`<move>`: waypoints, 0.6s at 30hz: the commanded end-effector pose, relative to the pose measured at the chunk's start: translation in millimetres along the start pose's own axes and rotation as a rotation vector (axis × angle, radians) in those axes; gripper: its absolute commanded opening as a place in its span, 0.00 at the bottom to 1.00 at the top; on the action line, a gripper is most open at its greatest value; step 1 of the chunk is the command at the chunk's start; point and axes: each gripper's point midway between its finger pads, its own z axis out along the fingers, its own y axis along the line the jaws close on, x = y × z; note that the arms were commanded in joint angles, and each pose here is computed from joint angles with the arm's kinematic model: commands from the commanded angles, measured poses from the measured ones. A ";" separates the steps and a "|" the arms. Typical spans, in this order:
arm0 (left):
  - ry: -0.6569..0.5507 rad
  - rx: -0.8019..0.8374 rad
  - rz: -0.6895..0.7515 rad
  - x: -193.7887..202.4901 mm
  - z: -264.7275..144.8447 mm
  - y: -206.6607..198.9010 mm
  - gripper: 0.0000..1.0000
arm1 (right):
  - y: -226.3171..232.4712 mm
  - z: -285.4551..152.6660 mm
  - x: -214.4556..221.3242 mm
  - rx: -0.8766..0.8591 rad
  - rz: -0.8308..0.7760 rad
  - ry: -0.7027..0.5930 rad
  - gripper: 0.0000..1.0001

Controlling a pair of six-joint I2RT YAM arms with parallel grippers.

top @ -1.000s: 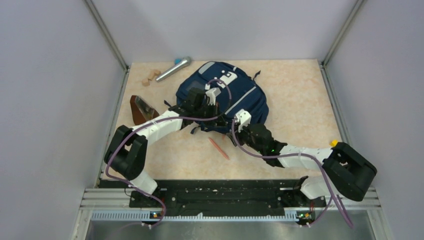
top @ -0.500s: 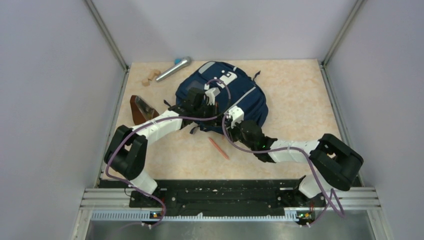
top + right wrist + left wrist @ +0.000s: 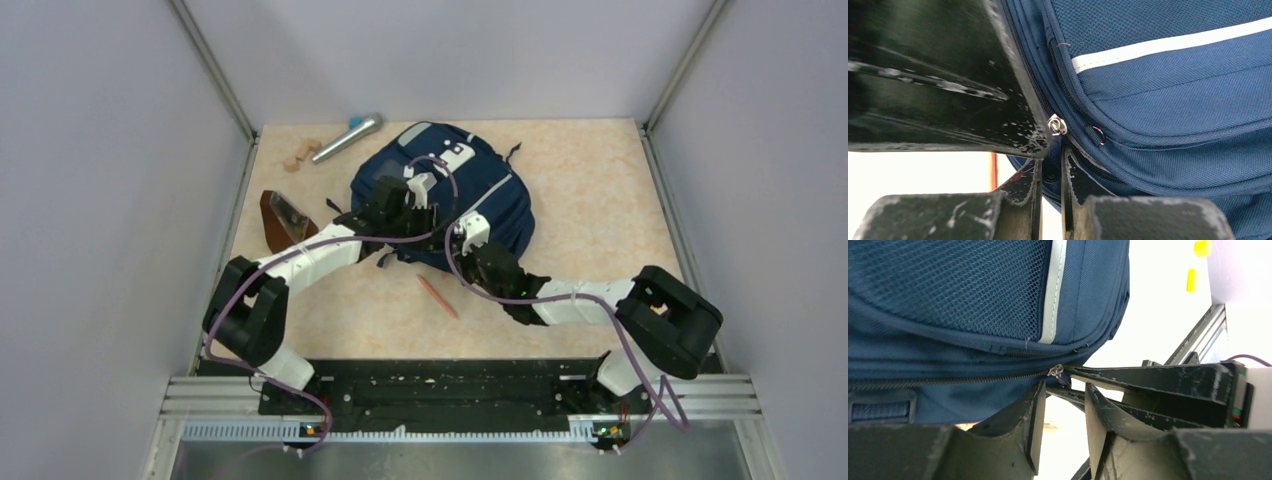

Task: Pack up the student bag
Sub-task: Zip the student bag at the center of the board.

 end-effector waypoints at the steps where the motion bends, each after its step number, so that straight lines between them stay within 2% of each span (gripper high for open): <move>1: -0.163 -0.045 0.061 -29.0 -22.7 -8.9 0.45 | -1.0 -7.5 -23.6 0.024 0.124 -0.069 0.00; 5: -0.226 -0.175 0.046 -31.3 -31.2 14.9 0.56 | 5.9 -9.4 -17.1 -0.011 0.174 -0.061 0.00; 9: -0.259 -0.300 0.015 -32.0 -33.3 40.6 0.63 | 13.2 -10.8 -18.3 -0.047 0.211 -0.062 0.00; 12: -0.285 -0.369 -0.032 -33.6 -31.6 56.8 0.65 | 17.6 -12.1 -20.9 -0.067 0.236 -0.060 0.00; 18: -0.313 -0.370 -0.091 -32.9 -22.1 67.0 0.66 | 22.0 -13.6 -20.5 -0.069 0.335 -0.034 0.00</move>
